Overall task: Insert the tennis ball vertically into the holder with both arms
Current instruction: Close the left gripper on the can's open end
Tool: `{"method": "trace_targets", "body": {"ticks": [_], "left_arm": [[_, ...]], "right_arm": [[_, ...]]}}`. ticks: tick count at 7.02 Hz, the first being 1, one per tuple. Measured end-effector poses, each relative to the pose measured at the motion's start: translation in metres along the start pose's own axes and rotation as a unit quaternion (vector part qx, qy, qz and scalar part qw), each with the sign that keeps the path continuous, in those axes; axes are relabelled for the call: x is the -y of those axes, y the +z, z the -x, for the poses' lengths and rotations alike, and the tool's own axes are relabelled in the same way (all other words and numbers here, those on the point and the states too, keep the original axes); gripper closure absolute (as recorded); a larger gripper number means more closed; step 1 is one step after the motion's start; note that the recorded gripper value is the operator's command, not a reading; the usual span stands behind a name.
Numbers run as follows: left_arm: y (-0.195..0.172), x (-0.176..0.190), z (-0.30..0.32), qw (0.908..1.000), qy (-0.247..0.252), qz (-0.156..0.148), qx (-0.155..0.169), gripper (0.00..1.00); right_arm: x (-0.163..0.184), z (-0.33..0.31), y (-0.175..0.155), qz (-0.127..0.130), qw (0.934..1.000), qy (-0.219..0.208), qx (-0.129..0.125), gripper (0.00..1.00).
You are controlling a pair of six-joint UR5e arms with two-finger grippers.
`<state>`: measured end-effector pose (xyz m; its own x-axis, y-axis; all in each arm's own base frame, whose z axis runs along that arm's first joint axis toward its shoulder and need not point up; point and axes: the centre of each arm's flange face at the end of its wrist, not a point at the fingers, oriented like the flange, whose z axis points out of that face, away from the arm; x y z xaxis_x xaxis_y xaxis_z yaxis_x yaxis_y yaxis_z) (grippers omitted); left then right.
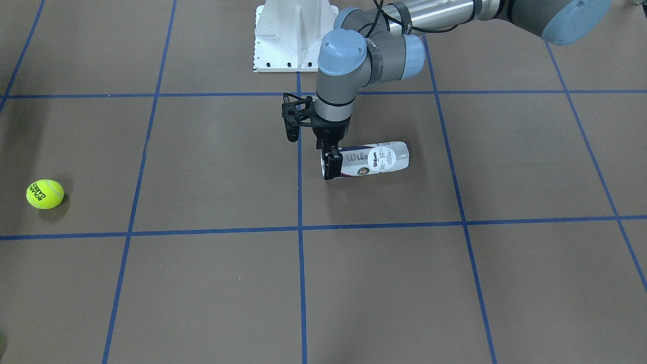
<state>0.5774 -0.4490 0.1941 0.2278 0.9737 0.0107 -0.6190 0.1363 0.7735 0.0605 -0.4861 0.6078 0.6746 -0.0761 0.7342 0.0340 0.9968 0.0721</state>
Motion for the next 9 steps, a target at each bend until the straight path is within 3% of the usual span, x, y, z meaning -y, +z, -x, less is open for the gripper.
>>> {"method": "trace_targets", "body": {"ticks": [5,8,9], "left_arm": [[0.025,-0.001,-0.018,0.9997,0.006,0.019,-0.013,0.02],[0.03,0.0,-0.021,0.9996,0.01,0.026,0.007,0.4],[0.03,0.001,-0.023,0.9993,0.01,0.029,0.02,0.48]], "right_arm": [[-0.004,-0.002,0.002,0.002,1.0,0.002,0.0,0.0],[-0.004,-0.001,0.001,0.0,1.0,0.001,0.001,0.0],[-0.003,0.0,0.001,0.0,1.0,0.0,0.002,0.0]]}}
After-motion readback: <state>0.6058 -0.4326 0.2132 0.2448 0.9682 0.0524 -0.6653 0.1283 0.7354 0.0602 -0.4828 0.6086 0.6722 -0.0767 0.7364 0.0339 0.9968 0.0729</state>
